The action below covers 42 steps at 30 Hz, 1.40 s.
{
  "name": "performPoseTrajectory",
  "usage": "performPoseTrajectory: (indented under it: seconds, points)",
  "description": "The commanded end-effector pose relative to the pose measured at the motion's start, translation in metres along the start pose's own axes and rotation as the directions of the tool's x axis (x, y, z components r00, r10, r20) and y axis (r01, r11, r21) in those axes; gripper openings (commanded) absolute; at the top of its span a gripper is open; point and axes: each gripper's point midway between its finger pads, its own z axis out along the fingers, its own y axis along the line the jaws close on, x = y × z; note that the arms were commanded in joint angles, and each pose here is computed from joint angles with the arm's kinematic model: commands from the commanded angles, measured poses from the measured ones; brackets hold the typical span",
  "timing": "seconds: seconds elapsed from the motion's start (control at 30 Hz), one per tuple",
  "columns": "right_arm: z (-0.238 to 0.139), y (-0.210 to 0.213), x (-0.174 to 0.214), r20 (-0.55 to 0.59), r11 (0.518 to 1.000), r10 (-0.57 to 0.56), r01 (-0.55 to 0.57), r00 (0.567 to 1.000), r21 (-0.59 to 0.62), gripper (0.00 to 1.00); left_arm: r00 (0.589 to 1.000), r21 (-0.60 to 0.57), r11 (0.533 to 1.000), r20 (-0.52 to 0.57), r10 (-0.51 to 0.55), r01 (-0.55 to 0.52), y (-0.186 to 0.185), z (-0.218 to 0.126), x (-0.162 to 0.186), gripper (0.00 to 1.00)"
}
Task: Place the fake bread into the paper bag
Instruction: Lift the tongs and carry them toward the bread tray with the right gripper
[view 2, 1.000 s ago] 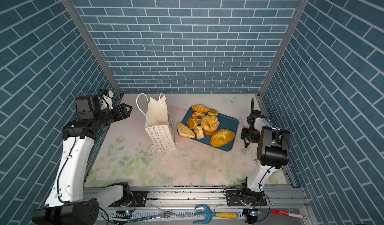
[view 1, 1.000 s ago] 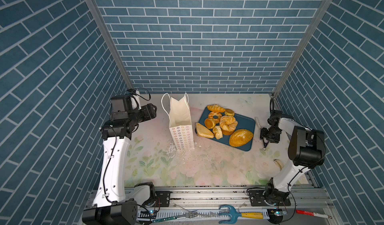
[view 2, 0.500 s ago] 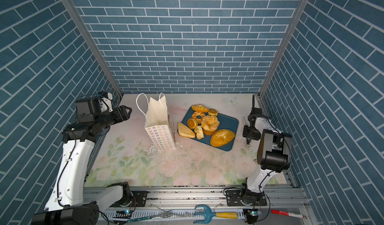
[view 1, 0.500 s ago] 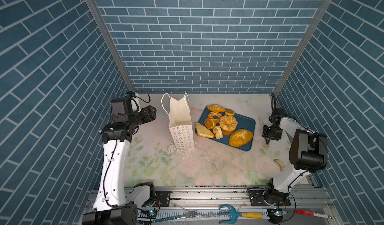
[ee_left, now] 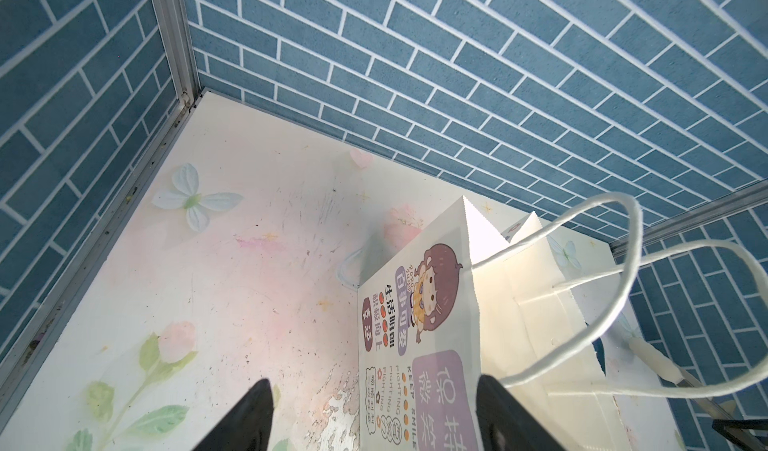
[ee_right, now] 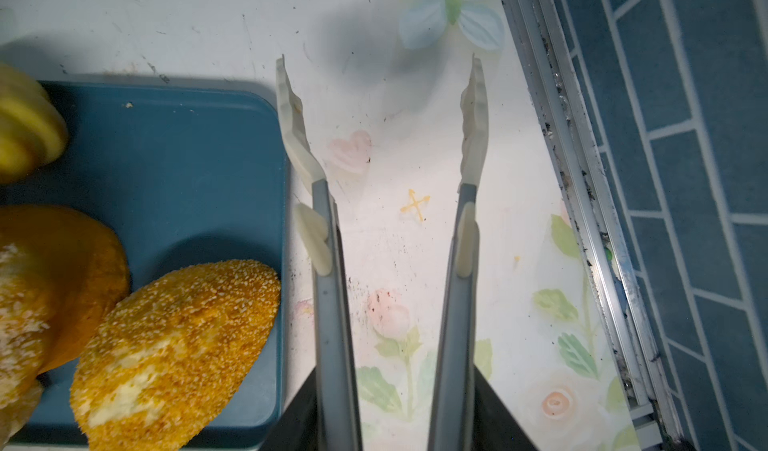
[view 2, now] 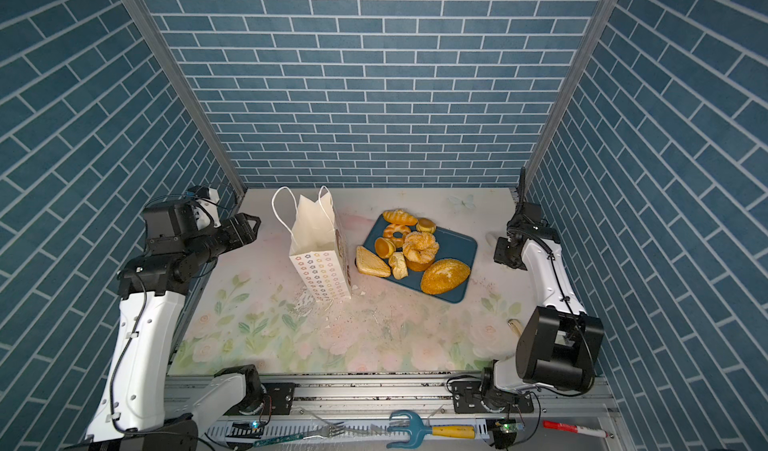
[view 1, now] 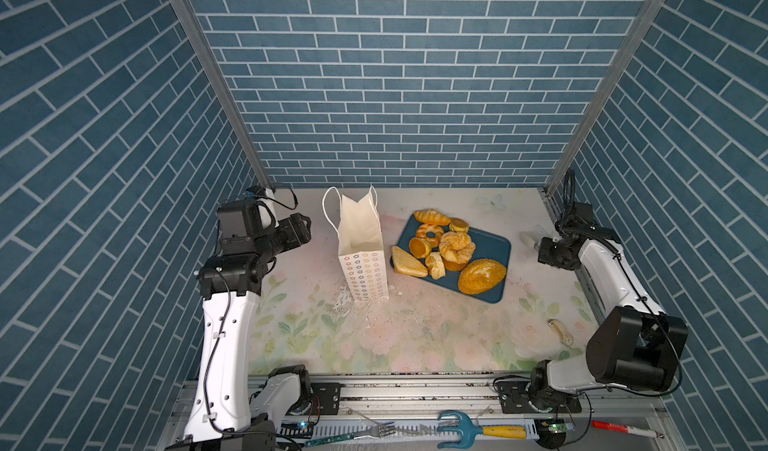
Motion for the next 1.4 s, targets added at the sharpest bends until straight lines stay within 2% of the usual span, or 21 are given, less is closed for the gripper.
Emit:
performPoseTrajectory:
  seconds: [0.0,0.17,0.33,0.5,0.6,0.8,1.0,1.37]
  points:
    - [-0.022,0.006,0.003,0.002,0.998,-0.046,0.046,0.999,-0.033,0.49,1.0,-0.004,1.0,-0.009,-0.019,0.019,0.001,-0.005,0.005,0.78]
    - [-0.039,0.007,0.001,0.018,0.998,-0.054,0.054,0.998,-0.032,0.48,1.0,0.002,1.0,-0.011,-0.019,0.019,-0.001,-0.005,0.005,0.78]
    - [-0.077,0.022,-0.007,0.083,0.991,-0.112,0.118,0.99,-0.071,0.48,1.0,0.01,1.0,-0.023,0.013,-0.013,-0.007,-0.007,0.005,0.78]
    - [-0.109,0.06,-0.006,0.111,0.955,-0.228,0.244,0.967,-0.171,0.48,0.997,0.001,0.997,-0.013,0.076,-0.076,-0.014,-0.013,0.0,0.78]
    - [-0.118,0.088,-0.002,0.083,0.925,-0.271,0.284,0.959,-0.251,0.48,0.995,-0.001,0.995,-0.004,0.098,-0.098,-0.018,-0.015,-0.002,0.78]
    - [-0.116,0.127,0.019,-0.011,0.876,-0.389,0.366,0.921,-0.314,0.47,0.993,-0.008,0.993,-0.002,0.117,-0.117,-0.021,-0.016,-0.001,0.78]
    - [-0.103,0.139,0.045,-0.088,0.845,-0.447,0.387,0.89,-0.368,0.45,0.992,-0.017,0.991,0.007,0.129,-0.129,-0.023,-0.019,-0.004,0.78]
    - [-0.07,0.149,0.055,-0.157,0.836,-0.475,0.388,0.866,-0.389,0.41,0.99,-0.01,0.99,0.029,0.137,-0.137,-0.029,-0.027,-0.008,0.78]
